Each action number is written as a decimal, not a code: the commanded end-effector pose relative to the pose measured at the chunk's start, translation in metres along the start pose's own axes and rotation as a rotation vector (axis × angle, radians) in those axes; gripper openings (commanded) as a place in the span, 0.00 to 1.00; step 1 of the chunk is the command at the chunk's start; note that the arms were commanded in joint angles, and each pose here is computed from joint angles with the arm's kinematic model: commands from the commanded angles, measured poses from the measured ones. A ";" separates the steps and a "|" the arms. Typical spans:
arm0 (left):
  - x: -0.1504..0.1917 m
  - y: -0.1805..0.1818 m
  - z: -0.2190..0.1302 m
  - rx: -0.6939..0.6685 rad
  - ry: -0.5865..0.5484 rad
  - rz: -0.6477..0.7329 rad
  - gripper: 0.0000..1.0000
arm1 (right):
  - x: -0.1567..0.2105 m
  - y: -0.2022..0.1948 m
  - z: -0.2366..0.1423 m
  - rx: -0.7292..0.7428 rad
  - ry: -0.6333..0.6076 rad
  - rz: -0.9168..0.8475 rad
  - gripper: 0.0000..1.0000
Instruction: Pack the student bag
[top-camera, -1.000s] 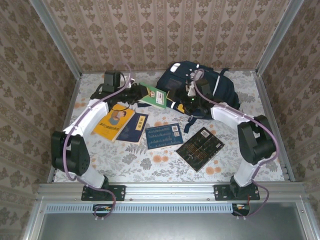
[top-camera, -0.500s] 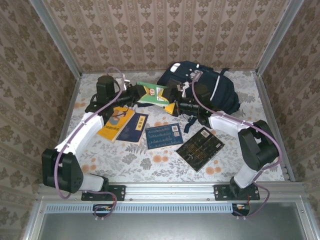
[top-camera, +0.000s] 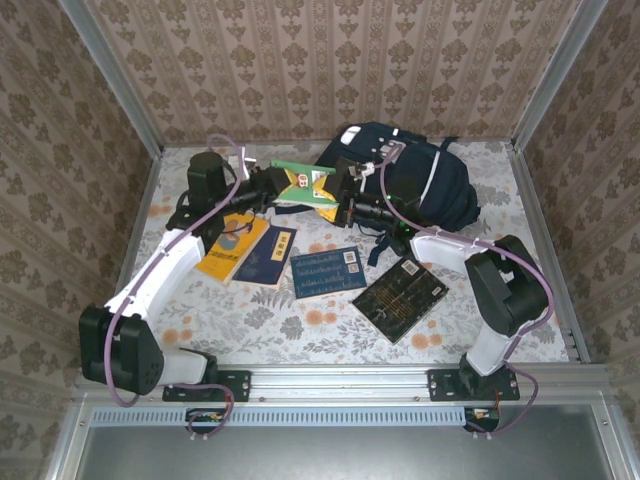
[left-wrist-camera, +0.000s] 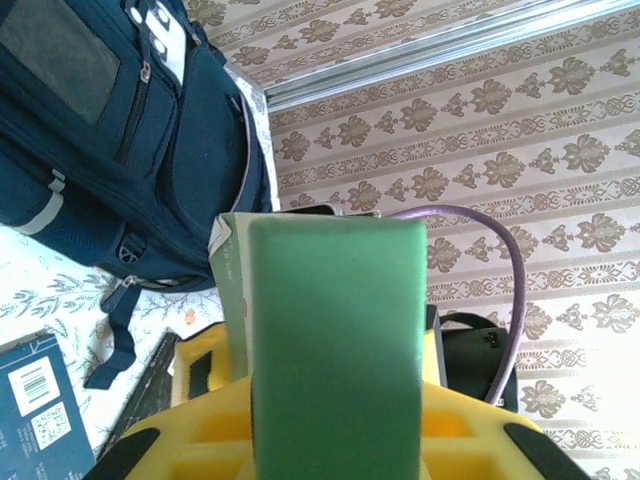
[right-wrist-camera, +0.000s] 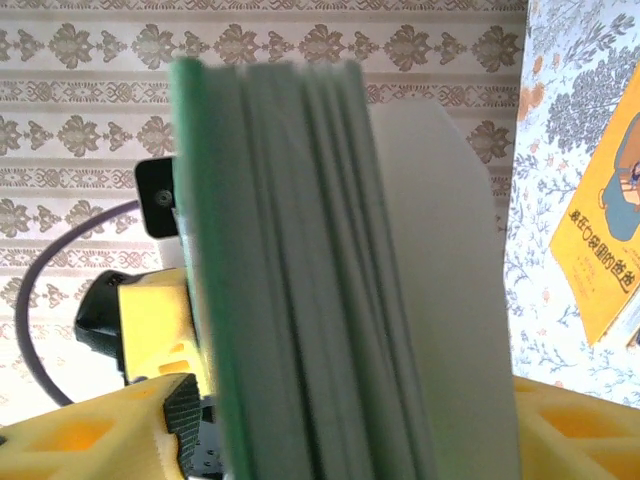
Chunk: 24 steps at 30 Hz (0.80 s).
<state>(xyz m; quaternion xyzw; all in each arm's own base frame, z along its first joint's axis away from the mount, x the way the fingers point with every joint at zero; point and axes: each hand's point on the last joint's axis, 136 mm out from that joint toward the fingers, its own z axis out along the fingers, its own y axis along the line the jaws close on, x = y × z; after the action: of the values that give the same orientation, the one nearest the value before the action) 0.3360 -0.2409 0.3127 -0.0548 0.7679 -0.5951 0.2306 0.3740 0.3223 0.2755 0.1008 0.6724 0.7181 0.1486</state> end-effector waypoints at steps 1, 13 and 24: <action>0.005 -0.018 -0.006 0.051 0.003 0.047 0.02 | 0.004 0.037 -0.007 -0.055 -0.009 -0.068 0.65; 0.013 -0.011 -0.006 0.034 0.028 0.059 0.02 | -0.002 0.046 -0.027 -0.038 -0.037 -0.118 0.51; 0.027 -0.021 0.000 0.087 0.079 0.056 0.02 | -0.001 0.049 -0.023 -0.034 0.004 -0.168 0.41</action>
<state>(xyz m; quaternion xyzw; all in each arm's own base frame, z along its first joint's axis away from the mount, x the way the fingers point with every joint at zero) 0.3220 -0.2533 0.3124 -0.0319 0.7659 -0.6049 0.2157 0.3672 0.2989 0.2926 0.0828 0.6846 0.7018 0.1789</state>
